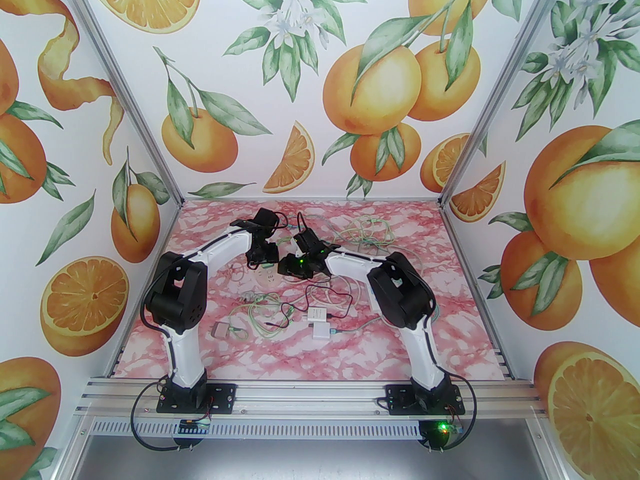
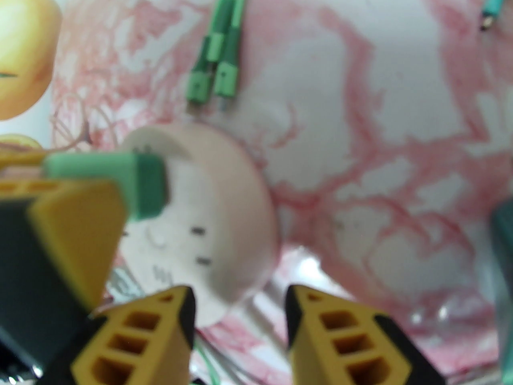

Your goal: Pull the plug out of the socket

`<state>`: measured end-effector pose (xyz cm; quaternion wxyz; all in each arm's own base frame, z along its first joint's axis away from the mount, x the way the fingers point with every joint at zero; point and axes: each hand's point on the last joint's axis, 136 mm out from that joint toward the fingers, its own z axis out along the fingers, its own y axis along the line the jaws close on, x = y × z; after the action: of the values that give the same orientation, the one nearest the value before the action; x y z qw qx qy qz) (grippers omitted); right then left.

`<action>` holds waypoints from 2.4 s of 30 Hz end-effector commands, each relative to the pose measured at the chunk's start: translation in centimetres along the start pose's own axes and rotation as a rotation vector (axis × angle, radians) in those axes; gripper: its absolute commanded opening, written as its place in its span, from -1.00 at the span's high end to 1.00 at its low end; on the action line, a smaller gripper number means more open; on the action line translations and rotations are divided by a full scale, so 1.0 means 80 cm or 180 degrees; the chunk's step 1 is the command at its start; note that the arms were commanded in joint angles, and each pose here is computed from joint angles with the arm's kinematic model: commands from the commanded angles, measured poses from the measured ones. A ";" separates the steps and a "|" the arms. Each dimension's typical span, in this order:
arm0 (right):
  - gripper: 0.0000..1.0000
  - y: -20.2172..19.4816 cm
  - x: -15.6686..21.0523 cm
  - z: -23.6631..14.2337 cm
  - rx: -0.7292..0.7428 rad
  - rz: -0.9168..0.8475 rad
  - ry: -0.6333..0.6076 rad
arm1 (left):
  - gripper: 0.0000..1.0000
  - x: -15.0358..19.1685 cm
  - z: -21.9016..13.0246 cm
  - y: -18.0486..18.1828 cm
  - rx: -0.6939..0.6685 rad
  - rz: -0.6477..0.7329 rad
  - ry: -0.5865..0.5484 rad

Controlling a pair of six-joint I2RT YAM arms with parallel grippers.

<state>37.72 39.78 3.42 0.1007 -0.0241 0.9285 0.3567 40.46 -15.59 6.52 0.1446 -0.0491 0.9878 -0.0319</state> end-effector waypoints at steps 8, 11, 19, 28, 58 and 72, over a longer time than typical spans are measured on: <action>0.38 -0.004 0.009 0.026 -0.0090 0.0194 0.0120 | 0.28 0.017 0.016 -0.010 0.0069 0.0039 0.0182; 0.43 -0.043 0.029 0.032 0.0310 0.0317 0.0259 | 0.28 0.016 0.012 -0.012 0.0076 0.0044 0.0165; 0.52 -0.085 0.052 0.025 0.0790 0.0383 0.0356 | 0.35 0.010 -0.006 -0.011 -0.0189 0.0186 -0.0085; 0.61 -0.098 0.063 0.024 0.1026 0.0322 0.0432 | 0.41 0.014 -0.015 -0.010 0.0119 -0.0125 -0.0023; 0.65 -0.093 0.070 0.028 0.1157 0.0162 0.0520 | 0.49 0.034 -0.020 -0.003 -0.0474 0.0011 0.0041; 0.67 -0.092 0.069 0.029 0.1166 0.0147 0.0528 | 0.50 0.013 -0.027 0.021 0.0128 -0.0540 0.0327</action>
<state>36.88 40.86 3.74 0.0965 -0.0346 0.9469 0.3046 38.81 -13.50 6.80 0.0984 -0.1334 0.9848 -0.0518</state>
